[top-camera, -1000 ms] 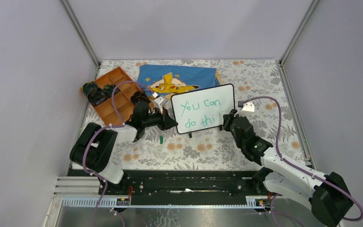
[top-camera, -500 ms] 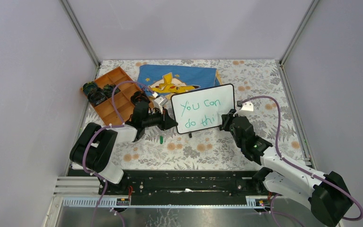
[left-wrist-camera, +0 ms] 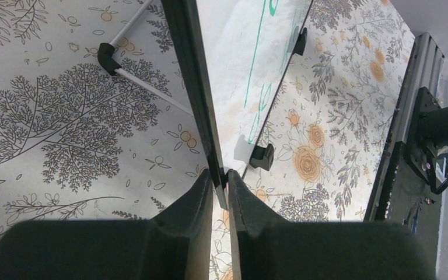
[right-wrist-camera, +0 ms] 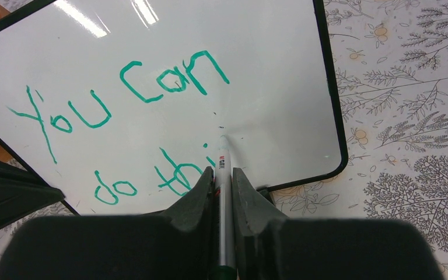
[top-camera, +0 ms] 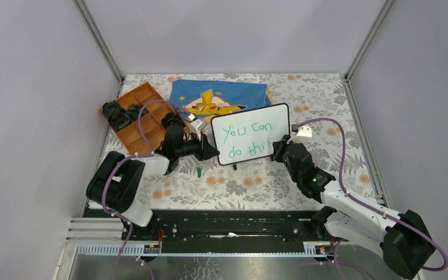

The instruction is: Write a sentence on the whiteboard

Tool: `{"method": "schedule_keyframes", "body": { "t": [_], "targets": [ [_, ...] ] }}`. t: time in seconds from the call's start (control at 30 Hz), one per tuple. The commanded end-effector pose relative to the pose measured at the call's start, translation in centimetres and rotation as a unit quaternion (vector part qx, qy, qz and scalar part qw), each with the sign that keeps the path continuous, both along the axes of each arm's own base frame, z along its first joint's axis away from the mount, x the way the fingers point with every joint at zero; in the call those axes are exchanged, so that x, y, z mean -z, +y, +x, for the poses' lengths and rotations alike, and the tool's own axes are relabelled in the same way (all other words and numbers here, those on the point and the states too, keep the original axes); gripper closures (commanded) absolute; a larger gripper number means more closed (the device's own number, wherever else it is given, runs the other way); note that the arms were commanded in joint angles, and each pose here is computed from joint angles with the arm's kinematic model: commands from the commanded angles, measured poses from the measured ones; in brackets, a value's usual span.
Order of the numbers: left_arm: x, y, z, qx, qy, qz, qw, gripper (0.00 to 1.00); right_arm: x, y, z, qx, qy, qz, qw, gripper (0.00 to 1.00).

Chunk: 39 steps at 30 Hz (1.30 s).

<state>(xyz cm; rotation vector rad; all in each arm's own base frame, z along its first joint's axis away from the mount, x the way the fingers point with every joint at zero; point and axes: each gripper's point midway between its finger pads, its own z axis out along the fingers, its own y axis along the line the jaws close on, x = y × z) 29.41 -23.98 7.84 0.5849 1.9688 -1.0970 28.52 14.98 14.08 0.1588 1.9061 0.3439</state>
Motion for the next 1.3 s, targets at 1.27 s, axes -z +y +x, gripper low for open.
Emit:
{"method": "schedule_keyframes", "body": {
  "t": [1.27],
  "targets": [
    [0.9,-0.1,0.2,0.000,-0.003,0.023,1.000,0.80,0.2,1.7,0.6,-0.029,0.003,0.013,1.000,1.00]
  ]
}}
